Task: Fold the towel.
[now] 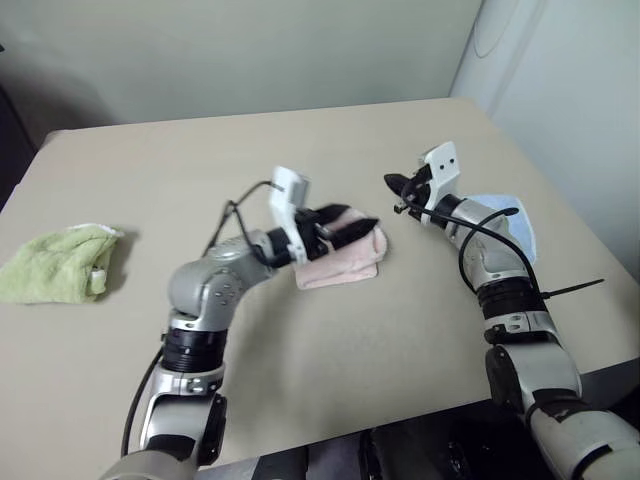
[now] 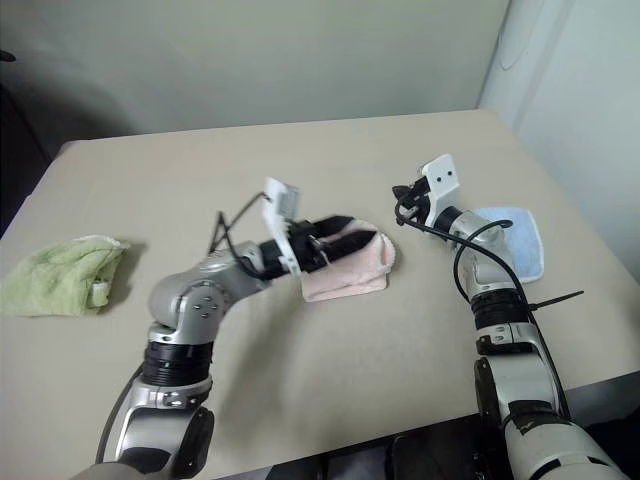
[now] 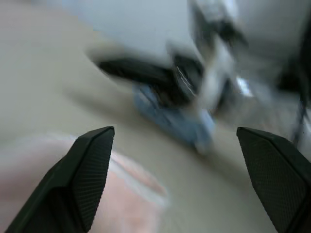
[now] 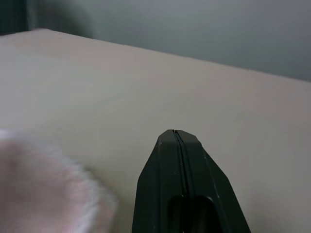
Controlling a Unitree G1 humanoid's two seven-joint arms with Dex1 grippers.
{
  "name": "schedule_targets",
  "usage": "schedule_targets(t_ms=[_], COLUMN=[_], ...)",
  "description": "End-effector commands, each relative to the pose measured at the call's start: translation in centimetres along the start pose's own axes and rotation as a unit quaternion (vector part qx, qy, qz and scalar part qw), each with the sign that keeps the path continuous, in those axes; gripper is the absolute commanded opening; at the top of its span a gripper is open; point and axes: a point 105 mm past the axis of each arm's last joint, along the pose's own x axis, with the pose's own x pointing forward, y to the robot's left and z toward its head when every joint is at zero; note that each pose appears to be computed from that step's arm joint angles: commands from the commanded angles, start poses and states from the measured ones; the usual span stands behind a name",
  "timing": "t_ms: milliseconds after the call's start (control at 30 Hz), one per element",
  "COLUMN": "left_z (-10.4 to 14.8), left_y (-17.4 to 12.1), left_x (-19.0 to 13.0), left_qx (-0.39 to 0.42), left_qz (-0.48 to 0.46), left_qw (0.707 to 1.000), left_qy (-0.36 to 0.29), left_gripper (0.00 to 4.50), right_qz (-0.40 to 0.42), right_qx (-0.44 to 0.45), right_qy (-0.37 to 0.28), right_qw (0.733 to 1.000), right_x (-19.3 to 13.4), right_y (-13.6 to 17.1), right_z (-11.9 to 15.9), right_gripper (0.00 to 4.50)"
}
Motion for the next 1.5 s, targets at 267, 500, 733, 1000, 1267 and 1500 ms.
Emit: schedule_targets(t_ms=[267, 500, 733, 1000, 1267, 1500], left_z=[-1.0, -6.5, -9.7, -2.4, 2.2, -1.7], left_y=[3.4, 5.4, 7.4, 4.9, 6.3, 6.9], left_x=[-2.0, 0.2, -0.1, -1.0, -7.7, -8.5], left_qx=[0.126, 0.133, 0.114, 0.032, -0.067, -0.223], left_qz=[0.068, 0.073, 0.105, 0.069, 0.14, 0.162], left_qw=[0.988, 0.979, 0.971, 0.997, 0.982, 0.961], left_qy=[0.05, 0.135, 0.181, -0.016, -0.106, -0.031], left_gripper=[0.95, 0.05, 0.05, 0.05, 0.0, 1.66], right_qz=[0.116, 0.114, 0.107, 0.105, 0.125, 0.077], right_qx=[-0.003, 0.019, 0.03, 0.026, 0.034, 0.02], right_qy=[-0.008, 0.073, 0.137, 0.055, 0.015, -0.004], right_qw=[0.993, 0.991, 0.984, 0.993, 0.991, 0.997], right_x=[0.0, 1.2, 0.6, 0.3, -1.6, -0.7], right_y=[5.0, 6.3, 6.2, 5.2, 4.3, 2.6], right_z=[1.3, -4.5, -9.4, -5.1, -0.7, 0.6], right_gripper=[0.0, 0.0, 0.0, 0.0, 1.25, 3.7])
